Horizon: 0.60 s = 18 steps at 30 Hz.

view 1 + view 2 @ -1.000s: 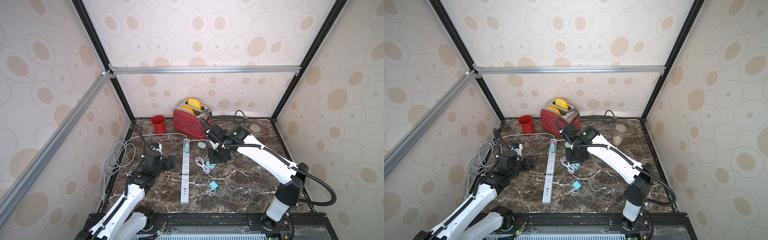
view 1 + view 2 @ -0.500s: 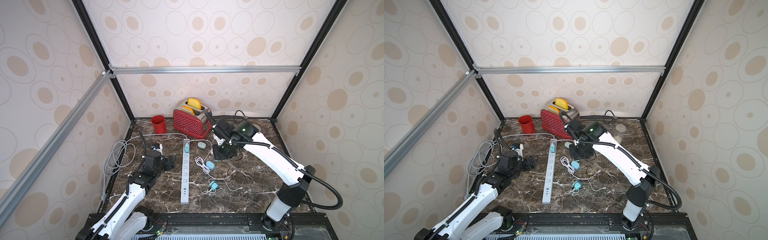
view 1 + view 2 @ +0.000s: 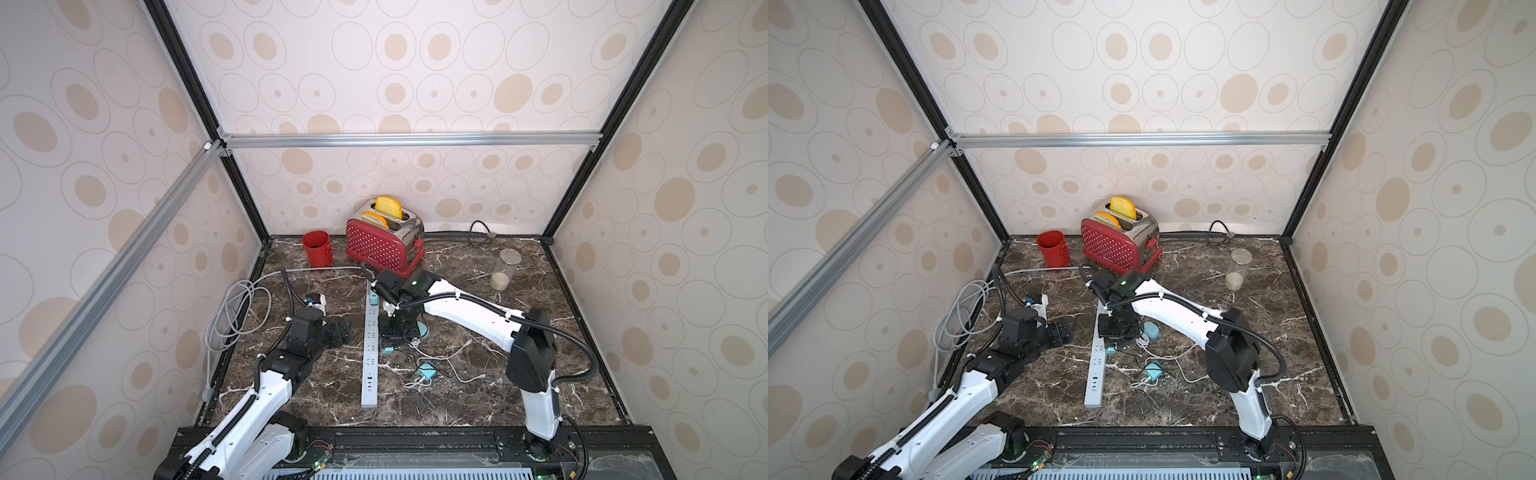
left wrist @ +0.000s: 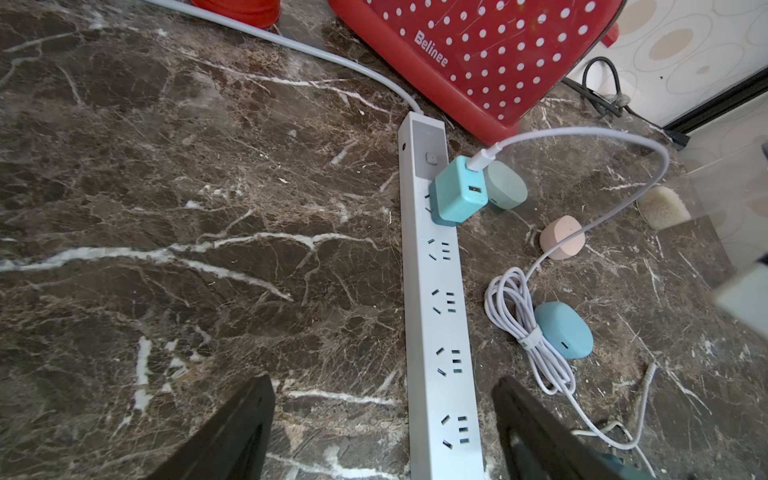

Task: Charge the bluetooth headset
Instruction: Pick up the plug from the center of the board, then insert the plug into the socket.

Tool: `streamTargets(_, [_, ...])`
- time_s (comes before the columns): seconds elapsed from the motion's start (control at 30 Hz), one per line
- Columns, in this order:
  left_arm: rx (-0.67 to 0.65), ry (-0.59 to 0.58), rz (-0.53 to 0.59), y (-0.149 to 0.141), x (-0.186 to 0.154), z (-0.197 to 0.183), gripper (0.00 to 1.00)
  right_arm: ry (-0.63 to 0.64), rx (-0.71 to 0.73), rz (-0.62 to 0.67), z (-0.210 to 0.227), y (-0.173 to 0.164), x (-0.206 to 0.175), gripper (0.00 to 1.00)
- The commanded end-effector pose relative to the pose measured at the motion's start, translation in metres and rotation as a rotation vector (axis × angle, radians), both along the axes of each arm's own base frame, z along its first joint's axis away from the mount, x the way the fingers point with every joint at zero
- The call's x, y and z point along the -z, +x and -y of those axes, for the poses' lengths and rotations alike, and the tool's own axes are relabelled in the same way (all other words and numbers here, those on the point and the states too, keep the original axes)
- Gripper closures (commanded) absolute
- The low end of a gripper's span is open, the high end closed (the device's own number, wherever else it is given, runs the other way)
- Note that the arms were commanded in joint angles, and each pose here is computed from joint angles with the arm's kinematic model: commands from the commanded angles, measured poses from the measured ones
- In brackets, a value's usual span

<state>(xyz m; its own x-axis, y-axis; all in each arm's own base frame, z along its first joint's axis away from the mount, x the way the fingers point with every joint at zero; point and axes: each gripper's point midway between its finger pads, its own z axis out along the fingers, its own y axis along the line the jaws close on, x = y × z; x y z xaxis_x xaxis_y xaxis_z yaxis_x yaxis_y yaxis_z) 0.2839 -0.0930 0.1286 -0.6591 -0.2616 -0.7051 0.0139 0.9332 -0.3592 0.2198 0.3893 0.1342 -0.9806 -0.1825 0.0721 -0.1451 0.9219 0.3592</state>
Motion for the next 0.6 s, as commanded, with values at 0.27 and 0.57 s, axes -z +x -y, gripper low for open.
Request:
streamTargets(0.27, [0.039, -0.028, 0.044, 0.001, -0.009, 0.008, 0.16, -0.049, 0.025, -0.056, -0.023, 0.003, 0.011, 0.97])
streamTargets(0.57, [0.041, -0.041, 0.034, 0.000, -0.008, 0.010, 0.16, -0.100, 0.020, -0.083, -0.015, 0.001, 0.026, 0.97])
